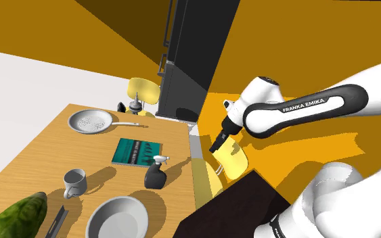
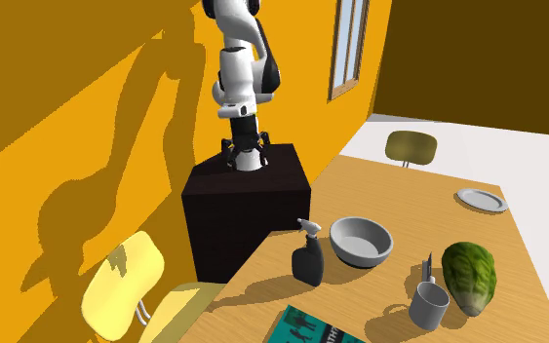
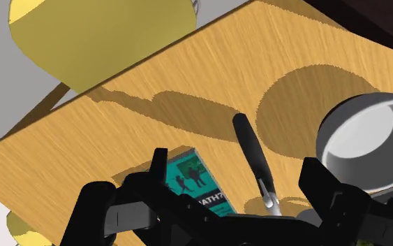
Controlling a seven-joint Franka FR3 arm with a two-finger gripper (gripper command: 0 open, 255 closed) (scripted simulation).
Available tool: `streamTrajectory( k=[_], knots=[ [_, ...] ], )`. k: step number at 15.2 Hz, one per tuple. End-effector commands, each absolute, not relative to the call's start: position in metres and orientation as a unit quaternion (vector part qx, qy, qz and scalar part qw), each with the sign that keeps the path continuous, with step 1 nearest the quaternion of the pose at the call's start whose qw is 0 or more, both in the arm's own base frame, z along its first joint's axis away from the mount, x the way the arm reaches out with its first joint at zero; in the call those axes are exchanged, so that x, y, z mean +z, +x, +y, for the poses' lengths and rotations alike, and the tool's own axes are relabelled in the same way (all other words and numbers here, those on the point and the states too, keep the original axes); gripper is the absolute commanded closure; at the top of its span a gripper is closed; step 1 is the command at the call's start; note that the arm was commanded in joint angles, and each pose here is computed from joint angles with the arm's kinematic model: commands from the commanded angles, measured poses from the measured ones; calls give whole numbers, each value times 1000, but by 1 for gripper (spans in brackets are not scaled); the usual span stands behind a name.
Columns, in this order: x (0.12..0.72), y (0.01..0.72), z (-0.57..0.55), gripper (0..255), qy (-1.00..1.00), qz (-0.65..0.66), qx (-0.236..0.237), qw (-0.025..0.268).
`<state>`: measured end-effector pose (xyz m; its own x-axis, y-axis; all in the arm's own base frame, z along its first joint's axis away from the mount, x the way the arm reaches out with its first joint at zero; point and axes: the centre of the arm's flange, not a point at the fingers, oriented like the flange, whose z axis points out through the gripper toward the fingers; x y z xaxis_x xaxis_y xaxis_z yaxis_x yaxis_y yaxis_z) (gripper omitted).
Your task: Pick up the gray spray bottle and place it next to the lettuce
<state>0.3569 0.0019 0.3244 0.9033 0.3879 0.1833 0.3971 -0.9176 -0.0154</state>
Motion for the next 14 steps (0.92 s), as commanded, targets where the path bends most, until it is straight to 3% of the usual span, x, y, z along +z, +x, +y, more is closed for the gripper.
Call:
streamTrajectory(
  k=[1,14],
  knots=[
    [299,365,6,0,-968,-227,-106,34],
    [155,420,56,0,-898,-383,-193,96]
  ],
)
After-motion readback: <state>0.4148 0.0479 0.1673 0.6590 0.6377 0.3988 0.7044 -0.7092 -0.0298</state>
